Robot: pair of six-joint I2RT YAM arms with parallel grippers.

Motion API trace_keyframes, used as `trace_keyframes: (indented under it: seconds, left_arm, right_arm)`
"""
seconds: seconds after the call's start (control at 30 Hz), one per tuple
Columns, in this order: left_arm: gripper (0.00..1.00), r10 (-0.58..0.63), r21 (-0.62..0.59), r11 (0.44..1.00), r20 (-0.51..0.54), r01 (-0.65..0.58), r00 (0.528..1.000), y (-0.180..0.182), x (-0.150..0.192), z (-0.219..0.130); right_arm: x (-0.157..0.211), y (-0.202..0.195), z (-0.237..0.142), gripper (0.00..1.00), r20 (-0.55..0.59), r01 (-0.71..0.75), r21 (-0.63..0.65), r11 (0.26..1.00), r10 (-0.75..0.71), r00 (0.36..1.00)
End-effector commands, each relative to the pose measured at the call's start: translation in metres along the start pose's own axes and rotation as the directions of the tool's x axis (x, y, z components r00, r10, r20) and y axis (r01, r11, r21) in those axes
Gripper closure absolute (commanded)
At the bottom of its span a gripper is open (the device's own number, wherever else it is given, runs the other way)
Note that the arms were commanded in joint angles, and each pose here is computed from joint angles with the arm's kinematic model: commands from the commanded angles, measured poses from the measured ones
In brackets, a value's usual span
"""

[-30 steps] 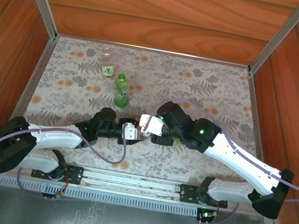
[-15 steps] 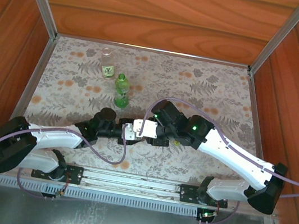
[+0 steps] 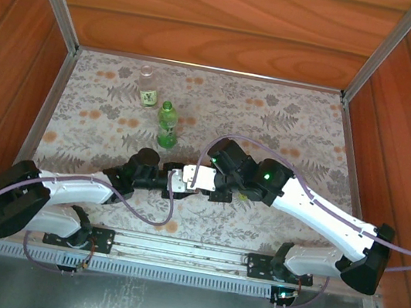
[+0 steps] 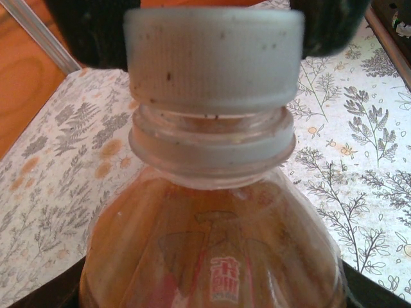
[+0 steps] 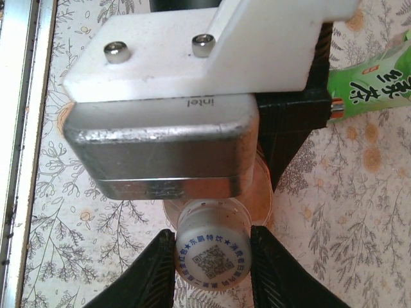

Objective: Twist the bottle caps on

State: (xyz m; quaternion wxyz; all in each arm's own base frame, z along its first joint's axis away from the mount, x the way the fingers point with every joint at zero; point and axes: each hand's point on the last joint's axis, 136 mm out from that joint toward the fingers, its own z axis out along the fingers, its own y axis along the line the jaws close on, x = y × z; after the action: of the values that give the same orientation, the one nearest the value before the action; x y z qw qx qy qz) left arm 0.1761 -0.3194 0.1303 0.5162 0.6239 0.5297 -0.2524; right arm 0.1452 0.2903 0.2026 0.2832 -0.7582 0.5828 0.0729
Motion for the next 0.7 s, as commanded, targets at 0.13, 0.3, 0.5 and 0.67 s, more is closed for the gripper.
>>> trace_keyframes:
  seconds: [0.13,0.3,0.5,0.67]
  left_arm:
    - [0.42,-0.038,-0.016,0.999,0.055,0.039,0.998,0.004,-0.019,-0.008]
    - [0.42,-0.059,-0.046,0.997,0.076,0.063,0.995,0.014,-0.030,-0.009]
    - [0.42,-0.086,-0.118,0.989,0.076,0.094,0.993,0.035,-0.037,-0.007]
    - [0.42,-0.072,-0.134,0.988,0.085,0.083,0.994,0.044,-0.045,-0.004]
  right_arm:
    - [-0.002,0.005,0.007,0.73,0.025,-0.011,-0.010,1.000,0.011,1.000]
    - [-0.012,-0.004,0.009,0.78,0.073,-0.129,0.023,0.991,0.127,0.989]
    - [-0.025,-0.024,0.012,0.84,0.166,-0.432,0.039,0.901,0.420,0.892]
    - [-0.029,-0.020,0.015,0.85,0.147,-0.642,-0.044,0.765,0.641,0.754]
